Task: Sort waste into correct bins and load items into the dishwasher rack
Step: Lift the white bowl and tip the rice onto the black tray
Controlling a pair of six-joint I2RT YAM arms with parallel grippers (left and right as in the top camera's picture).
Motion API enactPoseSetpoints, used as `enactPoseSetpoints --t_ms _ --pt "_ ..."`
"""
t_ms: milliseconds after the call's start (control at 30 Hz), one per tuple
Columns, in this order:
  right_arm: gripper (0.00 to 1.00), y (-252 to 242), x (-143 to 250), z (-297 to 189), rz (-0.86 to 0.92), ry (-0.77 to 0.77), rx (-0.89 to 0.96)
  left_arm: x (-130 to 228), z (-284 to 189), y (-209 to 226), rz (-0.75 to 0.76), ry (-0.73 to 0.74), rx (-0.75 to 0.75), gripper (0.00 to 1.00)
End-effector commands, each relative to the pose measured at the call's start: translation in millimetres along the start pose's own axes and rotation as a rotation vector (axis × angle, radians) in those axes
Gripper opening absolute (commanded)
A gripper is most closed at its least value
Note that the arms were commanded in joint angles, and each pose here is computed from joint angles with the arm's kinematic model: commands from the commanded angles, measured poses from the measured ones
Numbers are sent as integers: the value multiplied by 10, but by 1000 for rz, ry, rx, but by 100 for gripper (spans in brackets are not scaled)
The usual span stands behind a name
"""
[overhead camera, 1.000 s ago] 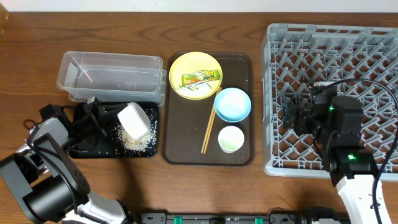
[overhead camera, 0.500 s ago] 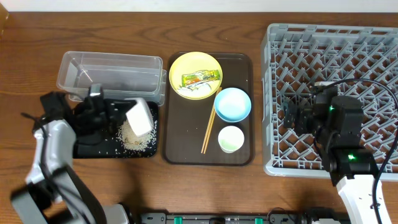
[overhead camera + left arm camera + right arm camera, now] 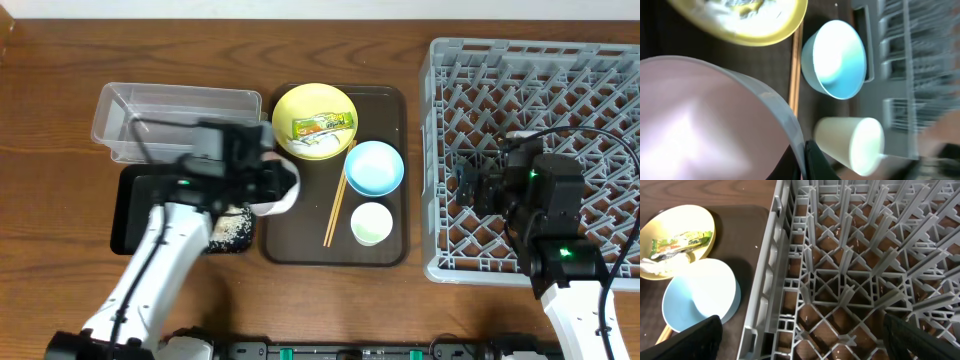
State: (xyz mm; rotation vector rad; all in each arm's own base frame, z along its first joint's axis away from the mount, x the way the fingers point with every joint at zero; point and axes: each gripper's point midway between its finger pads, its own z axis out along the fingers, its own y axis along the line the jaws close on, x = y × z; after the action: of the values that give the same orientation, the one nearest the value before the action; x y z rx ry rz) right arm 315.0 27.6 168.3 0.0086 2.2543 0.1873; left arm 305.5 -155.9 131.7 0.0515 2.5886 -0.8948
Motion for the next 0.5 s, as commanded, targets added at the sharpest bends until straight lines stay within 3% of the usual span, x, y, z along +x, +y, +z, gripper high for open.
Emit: enactPoseSetpoints --t_ms 0,467 --pt "99 -47 -88 -32 15 -21 16 -65 132 185 147 -58 -239 6" --pt "99 -46 -88 -32 15 -21 16 413 845 93 274 116 -287 8"
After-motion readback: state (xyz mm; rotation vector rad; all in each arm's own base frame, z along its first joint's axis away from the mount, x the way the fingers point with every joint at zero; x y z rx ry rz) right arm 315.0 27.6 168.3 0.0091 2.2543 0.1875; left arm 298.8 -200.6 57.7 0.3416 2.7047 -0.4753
